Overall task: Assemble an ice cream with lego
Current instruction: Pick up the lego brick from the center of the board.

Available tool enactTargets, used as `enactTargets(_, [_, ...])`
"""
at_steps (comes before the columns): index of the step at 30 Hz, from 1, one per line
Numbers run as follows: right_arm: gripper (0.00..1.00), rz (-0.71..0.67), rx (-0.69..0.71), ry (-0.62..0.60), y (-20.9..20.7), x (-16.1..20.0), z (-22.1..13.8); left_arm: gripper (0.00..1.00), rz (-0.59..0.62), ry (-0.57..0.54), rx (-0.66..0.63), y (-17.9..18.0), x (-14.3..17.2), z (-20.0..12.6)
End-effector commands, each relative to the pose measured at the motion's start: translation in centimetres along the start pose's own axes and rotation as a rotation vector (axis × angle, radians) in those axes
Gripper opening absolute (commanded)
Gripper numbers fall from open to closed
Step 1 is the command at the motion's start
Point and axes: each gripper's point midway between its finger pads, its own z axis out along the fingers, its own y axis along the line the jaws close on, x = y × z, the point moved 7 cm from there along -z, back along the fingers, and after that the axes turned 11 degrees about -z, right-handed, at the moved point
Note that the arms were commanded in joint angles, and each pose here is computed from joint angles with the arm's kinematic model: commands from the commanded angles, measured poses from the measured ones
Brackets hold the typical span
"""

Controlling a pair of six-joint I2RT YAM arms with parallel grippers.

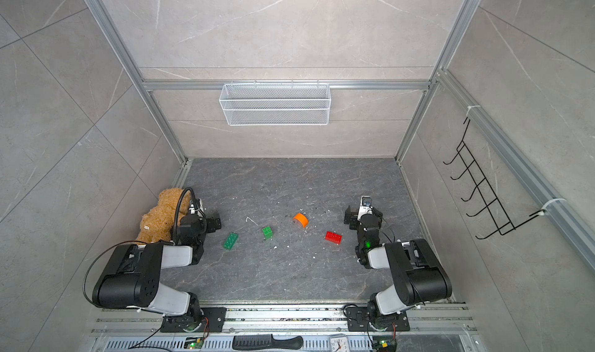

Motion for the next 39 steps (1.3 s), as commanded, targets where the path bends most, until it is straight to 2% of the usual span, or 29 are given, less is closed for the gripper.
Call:
enactTargets(1, [1.0, 0.027, 0.049, 0.012, -1.0, -2.1, -0.3, 1.0, -0.012, -0.031, -0.005, -0.4, -2.8, 0.0])
enactTargets(4, [1.0, 0.039, 0.095, 0.135, -2.0, -3.6, -0.7, 1.0, 0.006, 0.005, -0.027, -0.7, -4.0, -0.3])
enactTargets(9, [1.0, 0.088, 0.142, 0.484, -3.1, -4.8, -1.8, 1.0, 0.066, 0.022, -0.051, -2.8, -6.3, -1.8])
enactTargets(13, [1.0, 0.124, 0.07, 0.706, -2.8, -4.8, -3.5, 1.0, 0.038, 0.075, 0.018, -4.8, -8.2, -3.3])
enactTargets(15, [0.99, 0.149, 0.086, 0.83, -3.8, -4.3, -4.1, 1.0, 0.014, 0.108, 0.082, -5.7, -9.0, -3.9])
enactTargets(18, [0.95, 0.318, 0.093, 0.991, -5.4, -3.5, -4.4, 1.0, -0.003, 0.154, 0.151, -6.9, -9.2, -4.5])
enactTargets(26, [0.86, 0.573, 0.055, 1.023, -6.4, -1.5, -3.1, 1.0, -0.003, 0.217, 0.249, -9.3, -9.0, -4.6])
enactTargets(34, [0.74, 0.623, 0.005, 1.062, -5.3, 0.7, -1.6, 1.0, 0.017, 0.225, 0.265, -9.8, -8.7, -4.6])
enactTargets(39, [0.72, 0.6, 0.033, 1.096, -5.3, 2.2, -1.1, 1.0, 0.025, 0.233, 0.262, -9.8, -8.2, -4.6])
